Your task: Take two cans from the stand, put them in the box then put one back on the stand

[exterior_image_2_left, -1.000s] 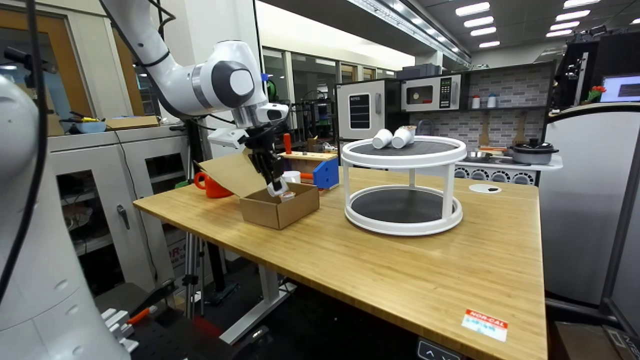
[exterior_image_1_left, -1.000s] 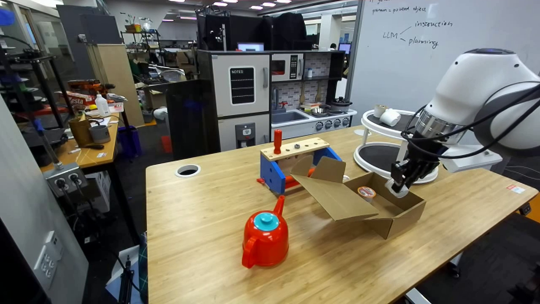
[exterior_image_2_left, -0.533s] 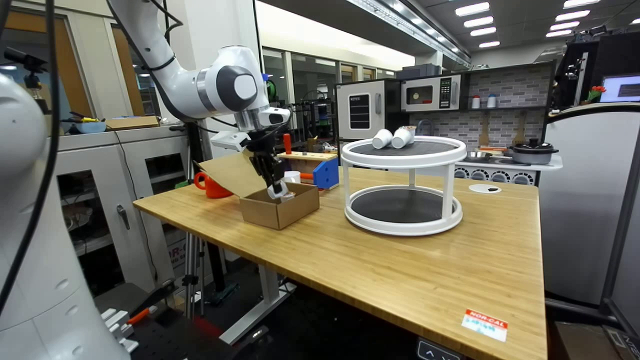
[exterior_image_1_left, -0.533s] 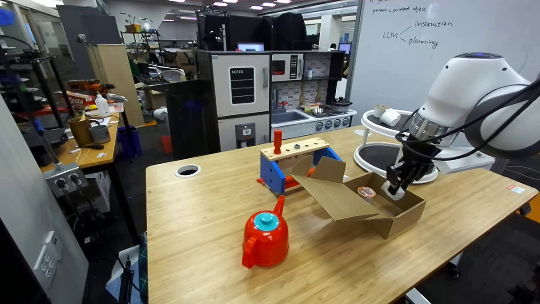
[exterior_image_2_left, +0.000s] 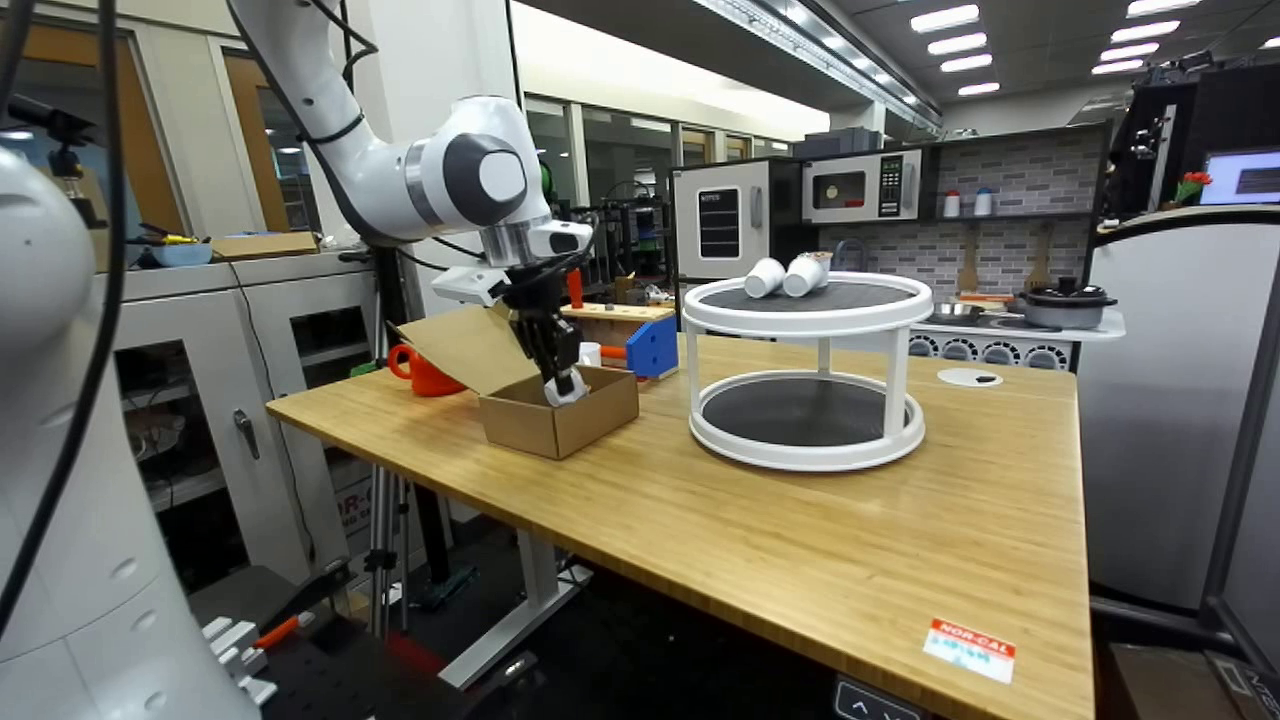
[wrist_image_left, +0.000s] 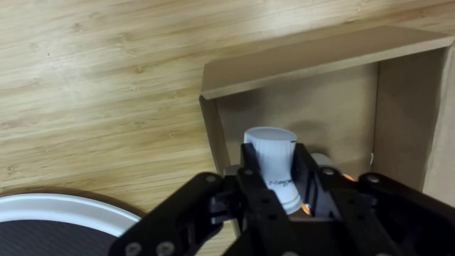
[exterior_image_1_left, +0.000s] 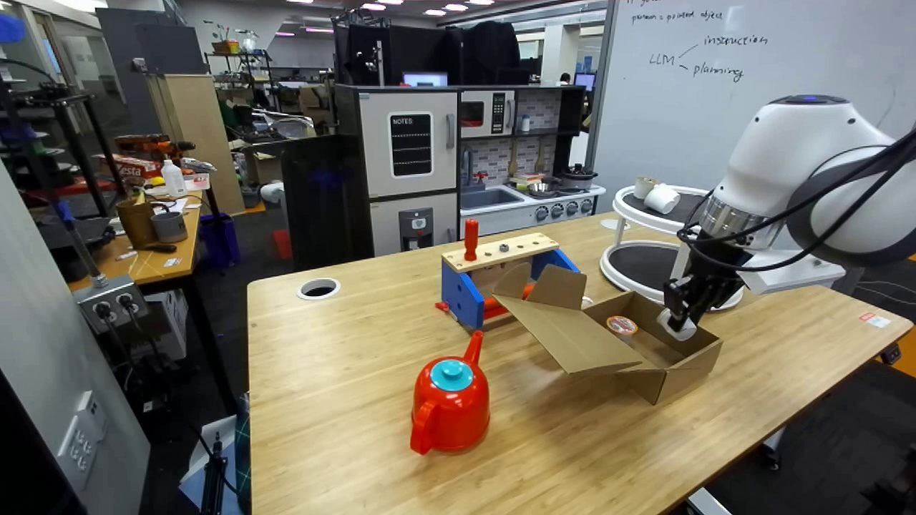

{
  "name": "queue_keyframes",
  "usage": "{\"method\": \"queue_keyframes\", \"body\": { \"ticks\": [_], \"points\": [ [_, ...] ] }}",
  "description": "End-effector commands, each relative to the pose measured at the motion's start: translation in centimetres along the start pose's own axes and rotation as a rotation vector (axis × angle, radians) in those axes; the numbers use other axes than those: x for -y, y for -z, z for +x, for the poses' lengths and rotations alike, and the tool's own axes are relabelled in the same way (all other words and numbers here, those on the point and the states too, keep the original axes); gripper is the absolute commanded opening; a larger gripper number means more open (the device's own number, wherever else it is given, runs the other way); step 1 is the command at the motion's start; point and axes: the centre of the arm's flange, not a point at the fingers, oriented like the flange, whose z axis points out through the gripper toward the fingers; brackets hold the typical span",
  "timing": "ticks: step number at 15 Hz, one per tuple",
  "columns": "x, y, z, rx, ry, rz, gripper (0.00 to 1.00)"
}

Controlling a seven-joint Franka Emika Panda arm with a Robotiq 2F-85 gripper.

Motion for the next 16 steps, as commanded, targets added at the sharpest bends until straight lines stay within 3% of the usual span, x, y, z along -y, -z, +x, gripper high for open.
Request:
{"method": "queue_keyframes", "body": {
  "ticks": [1,12,13,14,16],
  "points": [
    [-0.14,-0.21,0.26,0.019,-0.003,-0.017,0.07],
    [0.17,-0.73,-0.45,0.073,0.012,-0.031,0.07],
    [0.21,-0.80,-0.49,0.076,0.013,-0.033,0.41],
    [0.26,-0.82,-0.54,0.078,0.015,-0.035,0.55],
    [0.44,-0.65,-0.54,0.079,0.023,-0.032,0.66]
  ]
}}
